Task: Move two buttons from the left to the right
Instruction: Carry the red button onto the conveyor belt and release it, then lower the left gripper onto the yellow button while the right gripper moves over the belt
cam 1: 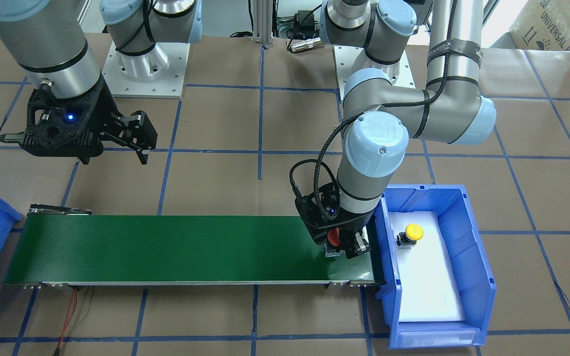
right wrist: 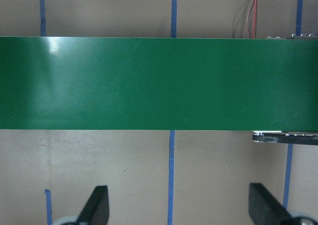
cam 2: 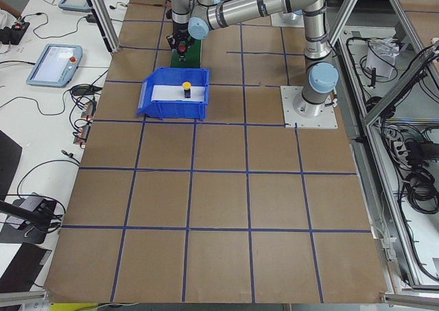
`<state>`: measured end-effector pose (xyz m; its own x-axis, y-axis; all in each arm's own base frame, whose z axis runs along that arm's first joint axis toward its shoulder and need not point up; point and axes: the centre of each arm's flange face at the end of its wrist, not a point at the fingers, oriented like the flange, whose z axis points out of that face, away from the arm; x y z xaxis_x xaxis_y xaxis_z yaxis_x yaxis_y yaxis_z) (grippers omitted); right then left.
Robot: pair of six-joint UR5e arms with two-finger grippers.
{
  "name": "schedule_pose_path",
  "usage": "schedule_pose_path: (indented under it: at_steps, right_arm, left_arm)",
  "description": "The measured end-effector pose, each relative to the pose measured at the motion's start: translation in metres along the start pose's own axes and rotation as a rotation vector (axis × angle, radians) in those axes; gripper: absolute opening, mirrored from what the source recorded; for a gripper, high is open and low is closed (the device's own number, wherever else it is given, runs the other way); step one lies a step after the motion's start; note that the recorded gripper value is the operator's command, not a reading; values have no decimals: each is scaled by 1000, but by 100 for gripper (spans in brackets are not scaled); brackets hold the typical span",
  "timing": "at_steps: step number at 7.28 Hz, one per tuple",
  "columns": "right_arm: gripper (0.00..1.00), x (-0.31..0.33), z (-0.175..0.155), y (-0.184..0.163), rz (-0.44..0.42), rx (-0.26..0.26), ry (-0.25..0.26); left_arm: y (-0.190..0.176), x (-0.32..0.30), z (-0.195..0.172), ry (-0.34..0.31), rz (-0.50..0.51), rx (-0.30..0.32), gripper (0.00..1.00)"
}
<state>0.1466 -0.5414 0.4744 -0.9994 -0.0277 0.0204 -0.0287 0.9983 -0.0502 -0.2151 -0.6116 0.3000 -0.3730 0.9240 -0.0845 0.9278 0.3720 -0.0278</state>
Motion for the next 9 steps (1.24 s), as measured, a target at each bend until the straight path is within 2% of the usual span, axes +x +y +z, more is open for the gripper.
schedule_pose_path:
  at_steps: [1,4,6,7,9]
  right_arm:
    - [100,-1,0,0,-1,1,0]
    - [100,-4,1,-2,-12,3,1]
    - [100,-3,2,-3,-45,1,1]
    - [100,-2,3,-3,-73,0,2]
    - [100,5,7,-6,-121,-5,3]
  left_arm:
    - [0,1,4,10,17,4,100]
    - [-4,4,13,38,8,21,100]
    - [-2,-1,-20,10,-37,30,100]
    - [8,-11,-40,3,-99,19,100]
    - [54,-47,-59,-16,-328,1,100]
